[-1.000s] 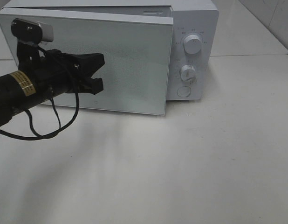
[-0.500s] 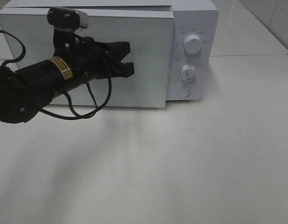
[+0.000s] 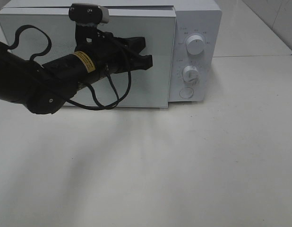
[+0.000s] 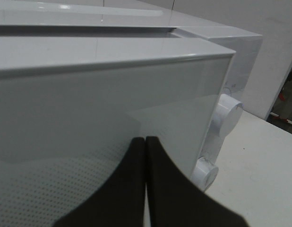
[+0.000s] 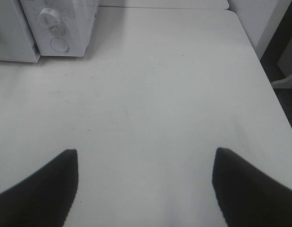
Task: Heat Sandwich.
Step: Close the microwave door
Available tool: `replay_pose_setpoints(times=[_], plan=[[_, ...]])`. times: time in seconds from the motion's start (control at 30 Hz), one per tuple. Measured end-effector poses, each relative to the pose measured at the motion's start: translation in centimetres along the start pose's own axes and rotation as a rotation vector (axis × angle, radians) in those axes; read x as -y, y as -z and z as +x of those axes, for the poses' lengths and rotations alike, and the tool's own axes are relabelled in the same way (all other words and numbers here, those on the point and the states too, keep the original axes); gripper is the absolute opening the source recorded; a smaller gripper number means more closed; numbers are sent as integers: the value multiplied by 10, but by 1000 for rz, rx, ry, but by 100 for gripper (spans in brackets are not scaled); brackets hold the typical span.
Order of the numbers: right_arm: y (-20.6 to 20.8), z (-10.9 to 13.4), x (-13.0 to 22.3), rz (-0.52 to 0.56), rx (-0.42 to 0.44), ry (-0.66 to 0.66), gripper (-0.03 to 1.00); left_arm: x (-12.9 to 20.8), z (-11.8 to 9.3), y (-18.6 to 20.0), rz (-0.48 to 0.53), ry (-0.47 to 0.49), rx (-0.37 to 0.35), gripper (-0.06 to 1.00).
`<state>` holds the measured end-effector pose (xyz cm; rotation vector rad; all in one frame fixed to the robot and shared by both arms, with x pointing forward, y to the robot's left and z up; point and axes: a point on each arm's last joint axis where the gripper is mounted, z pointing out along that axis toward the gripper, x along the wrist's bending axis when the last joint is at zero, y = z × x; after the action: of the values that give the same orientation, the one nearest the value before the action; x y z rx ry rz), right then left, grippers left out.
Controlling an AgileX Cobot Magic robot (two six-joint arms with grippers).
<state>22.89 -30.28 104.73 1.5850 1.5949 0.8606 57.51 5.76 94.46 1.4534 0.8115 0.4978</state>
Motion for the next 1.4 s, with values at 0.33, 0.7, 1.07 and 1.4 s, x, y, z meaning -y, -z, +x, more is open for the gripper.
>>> replay_pose_setpoints(times=[0.33, 0.7, 1.07, 1.4], plan=[[0, 0, 0, 0, 0, 0, 76, 2, -3, -18, -18, -12, 22, 0], [0, 0, 0, 0, 0, 0, 76, -2, -6, -38, -28, -18, 25, 0], [0, 0, 0, 0, 0, 0, 76, -2, -7, -38, -19, -30, 35, 0], [0, 0, 0, 0, 0, 0, 76, -1, -5, -30, 13, -55, 47, 0]])
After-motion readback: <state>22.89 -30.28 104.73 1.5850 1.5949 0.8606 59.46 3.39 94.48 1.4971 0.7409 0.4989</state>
